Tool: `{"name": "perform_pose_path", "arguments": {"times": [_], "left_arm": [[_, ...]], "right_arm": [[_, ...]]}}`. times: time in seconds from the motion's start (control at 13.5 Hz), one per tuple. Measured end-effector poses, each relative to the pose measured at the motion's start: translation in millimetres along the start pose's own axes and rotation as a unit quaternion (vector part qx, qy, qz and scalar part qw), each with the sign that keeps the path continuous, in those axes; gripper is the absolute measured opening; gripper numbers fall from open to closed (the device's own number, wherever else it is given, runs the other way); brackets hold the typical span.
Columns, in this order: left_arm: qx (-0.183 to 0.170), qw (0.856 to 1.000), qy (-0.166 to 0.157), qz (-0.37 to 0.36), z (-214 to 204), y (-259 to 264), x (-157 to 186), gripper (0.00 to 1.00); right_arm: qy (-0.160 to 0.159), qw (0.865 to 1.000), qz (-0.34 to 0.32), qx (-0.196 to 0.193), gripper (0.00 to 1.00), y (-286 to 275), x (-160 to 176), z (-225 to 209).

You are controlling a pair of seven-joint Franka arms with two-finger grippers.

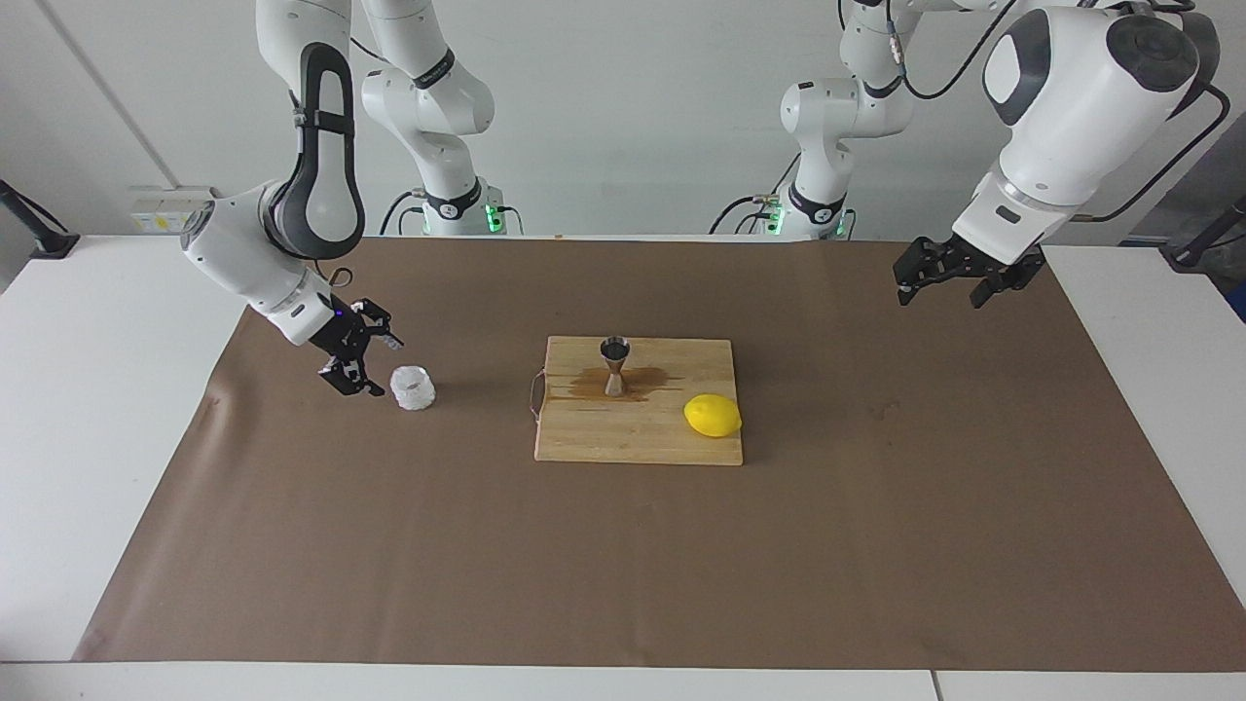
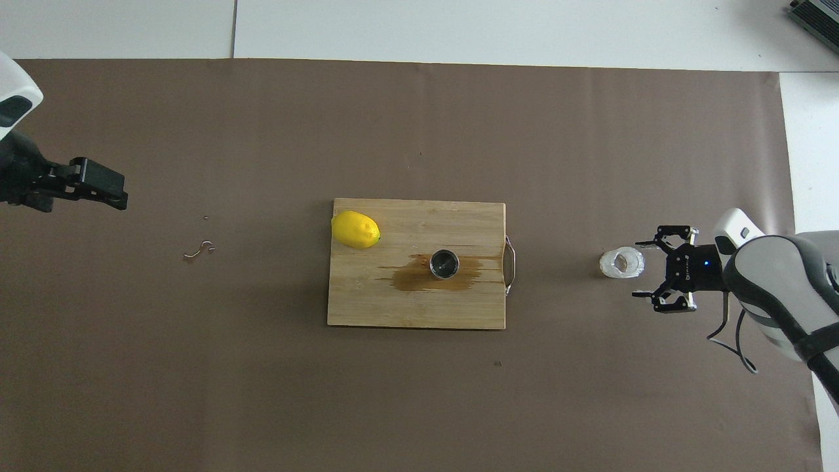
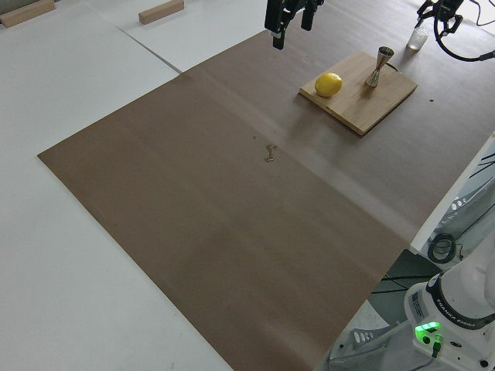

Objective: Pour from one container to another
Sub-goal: 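Close the right gripper around the small white cup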

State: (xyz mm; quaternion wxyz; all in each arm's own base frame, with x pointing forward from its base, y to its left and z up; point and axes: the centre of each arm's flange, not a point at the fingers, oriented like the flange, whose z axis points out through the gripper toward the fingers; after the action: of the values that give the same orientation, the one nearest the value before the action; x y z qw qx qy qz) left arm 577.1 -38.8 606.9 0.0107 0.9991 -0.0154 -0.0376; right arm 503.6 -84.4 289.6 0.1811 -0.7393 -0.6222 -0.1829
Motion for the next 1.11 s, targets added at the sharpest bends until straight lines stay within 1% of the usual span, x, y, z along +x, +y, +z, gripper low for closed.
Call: {"name": "perform_pose_path", "arguments": {"times": [0.22, 0.52, 0.74, 0.82, 0.89, 0.97, 1.11], "left_arm": [[0.003, 1.0, -0.002, 0.008, 3, -8, 2, 1.0], [0.006, 0.998, 0.007, 0.062, -5, -14, -1, 1.0], [0.009, 0.998, 0.023, 0.059, -25, -17, -19, 1.0], [0.009, 0.998, 0.023, 0.054, -25, -19, -24, 1.0], [0.01, 0.998, 0.023, 0.049, -25, -21, -27, 1.0], [0.01, 0.999, 0.022, 0.047, -24, -21, -29, 1.0], [0.01, 0.999, 0.019, 0.039, -20, -21, -29, 1.0]], "right_arm": [[0.019, 1.0, 0.007, -0.003, 1.0, 1, -1, 9], [0.016, 1.0, 0.006, -0.003, 1.0, 2, 1, 18], [0.017, 1.0, 0.007, -0.004, 1.0, 2, 1, 18], [0.017, 1.0, 0.007, -0.004, 0.95, 2, 1, 18], [0.017, 1.0, 0.006, -0.004, 0.94, 2, 1, 18], [0.017, 1.0, 0.006, -0.005, 0.83, 2, 1, 18], [0.017, 1.0, 0.006, -0.005, 0.55, 3, 1, 18]]}}
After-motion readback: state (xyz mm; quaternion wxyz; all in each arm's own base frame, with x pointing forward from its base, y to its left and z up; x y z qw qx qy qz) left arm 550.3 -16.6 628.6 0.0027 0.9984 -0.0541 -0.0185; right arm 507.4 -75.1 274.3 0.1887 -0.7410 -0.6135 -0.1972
